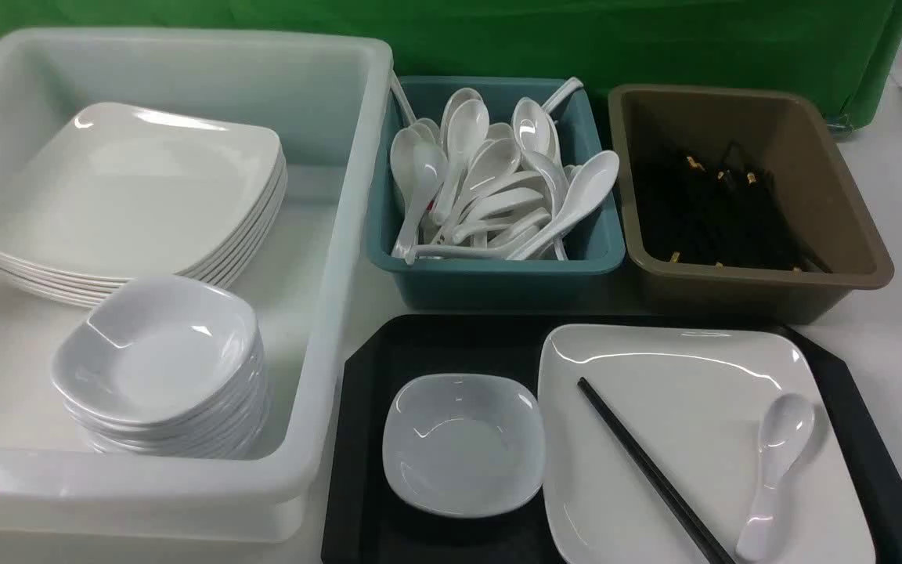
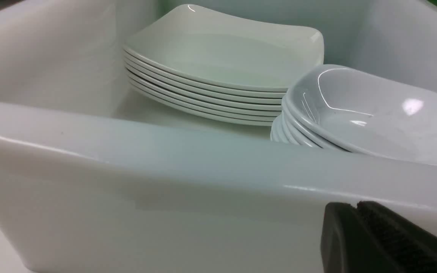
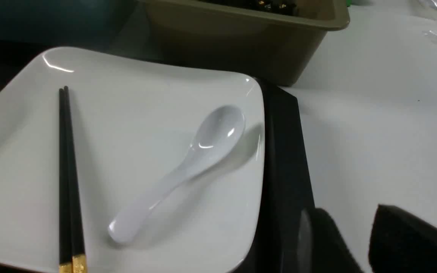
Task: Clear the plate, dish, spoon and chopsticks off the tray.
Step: Use the right arm to grab a pair of chopsticks from the plate
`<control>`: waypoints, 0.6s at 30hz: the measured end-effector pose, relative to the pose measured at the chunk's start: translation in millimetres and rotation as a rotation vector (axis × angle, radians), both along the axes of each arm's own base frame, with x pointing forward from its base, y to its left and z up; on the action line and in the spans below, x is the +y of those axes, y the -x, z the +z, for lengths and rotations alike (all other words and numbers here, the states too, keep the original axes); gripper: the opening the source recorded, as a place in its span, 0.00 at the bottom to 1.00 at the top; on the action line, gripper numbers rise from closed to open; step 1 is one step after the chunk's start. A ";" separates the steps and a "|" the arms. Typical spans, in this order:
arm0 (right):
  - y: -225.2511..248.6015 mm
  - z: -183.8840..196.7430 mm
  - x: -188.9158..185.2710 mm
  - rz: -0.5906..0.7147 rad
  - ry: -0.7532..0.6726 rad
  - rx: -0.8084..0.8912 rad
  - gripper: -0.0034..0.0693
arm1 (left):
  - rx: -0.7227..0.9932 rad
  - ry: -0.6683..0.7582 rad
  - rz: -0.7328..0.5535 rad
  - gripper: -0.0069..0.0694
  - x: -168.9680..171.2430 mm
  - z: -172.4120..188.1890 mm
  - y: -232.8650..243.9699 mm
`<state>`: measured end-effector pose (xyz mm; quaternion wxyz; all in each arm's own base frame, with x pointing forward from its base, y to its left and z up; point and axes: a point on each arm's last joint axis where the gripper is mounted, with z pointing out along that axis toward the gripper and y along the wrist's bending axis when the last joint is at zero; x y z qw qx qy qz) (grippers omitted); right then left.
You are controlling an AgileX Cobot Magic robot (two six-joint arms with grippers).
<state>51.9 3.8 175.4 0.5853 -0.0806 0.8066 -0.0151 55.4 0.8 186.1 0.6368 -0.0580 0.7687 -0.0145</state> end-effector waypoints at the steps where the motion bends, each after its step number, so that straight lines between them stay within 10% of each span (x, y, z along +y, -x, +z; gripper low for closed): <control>1: 0.0 0.0 0.0 0.000 0.000 0.000 0.38 | 0.000 0.000 0.000 0.11 0.0 0.0 0.0; 18: 0.0 0.0 0.0 0.000 0.000 0.000 0.38 | -0.026 0.081 0.003 0.11 -1.1 2.0 -0.4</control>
